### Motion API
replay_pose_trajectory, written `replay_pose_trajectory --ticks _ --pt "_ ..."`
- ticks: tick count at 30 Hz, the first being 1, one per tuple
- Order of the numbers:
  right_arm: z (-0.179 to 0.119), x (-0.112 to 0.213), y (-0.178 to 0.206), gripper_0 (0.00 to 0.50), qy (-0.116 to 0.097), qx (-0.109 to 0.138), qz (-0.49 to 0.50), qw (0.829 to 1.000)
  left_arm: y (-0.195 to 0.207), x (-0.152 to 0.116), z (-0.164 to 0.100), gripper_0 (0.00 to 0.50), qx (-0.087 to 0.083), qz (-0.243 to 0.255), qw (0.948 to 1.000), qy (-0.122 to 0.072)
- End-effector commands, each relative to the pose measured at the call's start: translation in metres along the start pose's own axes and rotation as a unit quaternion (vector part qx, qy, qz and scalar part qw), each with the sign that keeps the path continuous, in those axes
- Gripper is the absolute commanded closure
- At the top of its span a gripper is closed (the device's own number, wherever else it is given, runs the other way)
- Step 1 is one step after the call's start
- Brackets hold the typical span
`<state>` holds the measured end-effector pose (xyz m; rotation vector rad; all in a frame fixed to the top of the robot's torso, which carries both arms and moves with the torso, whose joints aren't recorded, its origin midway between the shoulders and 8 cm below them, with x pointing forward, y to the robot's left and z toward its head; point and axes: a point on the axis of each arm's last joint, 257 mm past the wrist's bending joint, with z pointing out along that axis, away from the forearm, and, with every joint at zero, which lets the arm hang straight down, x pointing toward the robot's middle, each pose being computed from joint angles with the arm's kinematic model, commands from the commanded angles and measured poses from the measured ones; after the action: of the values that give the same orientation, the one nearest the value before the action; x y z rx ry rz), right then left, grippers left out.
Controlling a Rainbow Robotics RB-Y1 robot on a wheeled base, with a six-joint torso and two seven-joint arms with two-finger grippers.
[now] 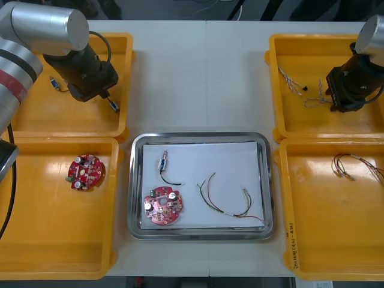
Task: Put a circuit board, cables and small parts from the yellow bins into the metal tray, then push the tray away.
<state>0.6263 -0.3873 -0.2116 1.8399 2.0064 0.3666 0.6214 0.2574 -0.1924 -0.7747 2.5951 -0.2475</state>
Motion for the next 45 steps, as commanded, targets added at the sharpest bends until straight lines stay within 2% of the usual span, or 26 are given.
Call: replay_pose_trajectory --ticks 1,2,5,8,14,22,28,37,39,42,44,45 --pt "0.006 0.001 -0.003 0.302 -0.003 0.001 0.011 1.000 -0.019 -0.010 -0.027 0.500 0.005 0.060 0.9981 -0.005" --pt "0.006 0.001 -0.003 0.326 -0.004 0.000 0.011 1.000 -0.017 -0.008 -0.026 0.500 0.004 0.061 0.9981 -0.003" --pt "0.007 0.004 -0.003 0.464 -0.001 0.000 0.009 1.000 -0.010 -0.006 -0.028 0.500 -0.002 0.068 0.9977 0.003" --pt "0.006 0.004 -0.002 0.500 -0.001 -0.002 0.007 1.000 -0.005 -0.007 -0.028 0.500 -0.002 0.072 0.9974 0.002" --pt "-0.006 0.004 0.008 0.500 -0.002 -0.006 -0.008 1.000 0.005 -0.010 -0.030 0.500 -0.002 0.075 0.9972 0.002" --pt "-0.062 0.000 0.016 0.500 -0.002 0.016 -0.087 0.996 0.021 -0.015 -0.034 0.500 -0.013 0.080 0.9967 0.006" --pt "-0.093 -0.011 0.001 0.500 0.013 0.037 -0.137 0.990 0.039 -0.019 -0.032 0.500 -0.020 0.082 0.9964 0.008" --pt "-0.135 -0.013 -0.016 0.500 0.015 0.048 -0.261 0.964 0.054 -0.024 -0.032 0.500 -0.028 0.082 0.9962 0.006" --pt "-0.146 -0.012 -0.017 0.500 0.010 0.044 -0.291 0.956 0.055 -0.025 -0.032 0.500 -0.030 0.082 0.9962 0.004" --pt "-0.166 -0.013 -0.001 0.500 -0.017 0.003 -0.339 0.941 0.056 -0.026 -0.032 0.500 -0.031 0.080 0.9963 0.004" --pt "-0.177 -0.008 0.007 0.500 -0.024 -0.024 -0.366 0.930 0.056 -0.026 -0.032 0.491 -0.031 0.079 0.9964 0.002" --pt "-0.184 -0.004 0.011 0.500 -0.027 -0.043 -0.382 0.923 0.056 -0.027 -0.032 0.374 -0.032 0.079 0.9964 0.002"
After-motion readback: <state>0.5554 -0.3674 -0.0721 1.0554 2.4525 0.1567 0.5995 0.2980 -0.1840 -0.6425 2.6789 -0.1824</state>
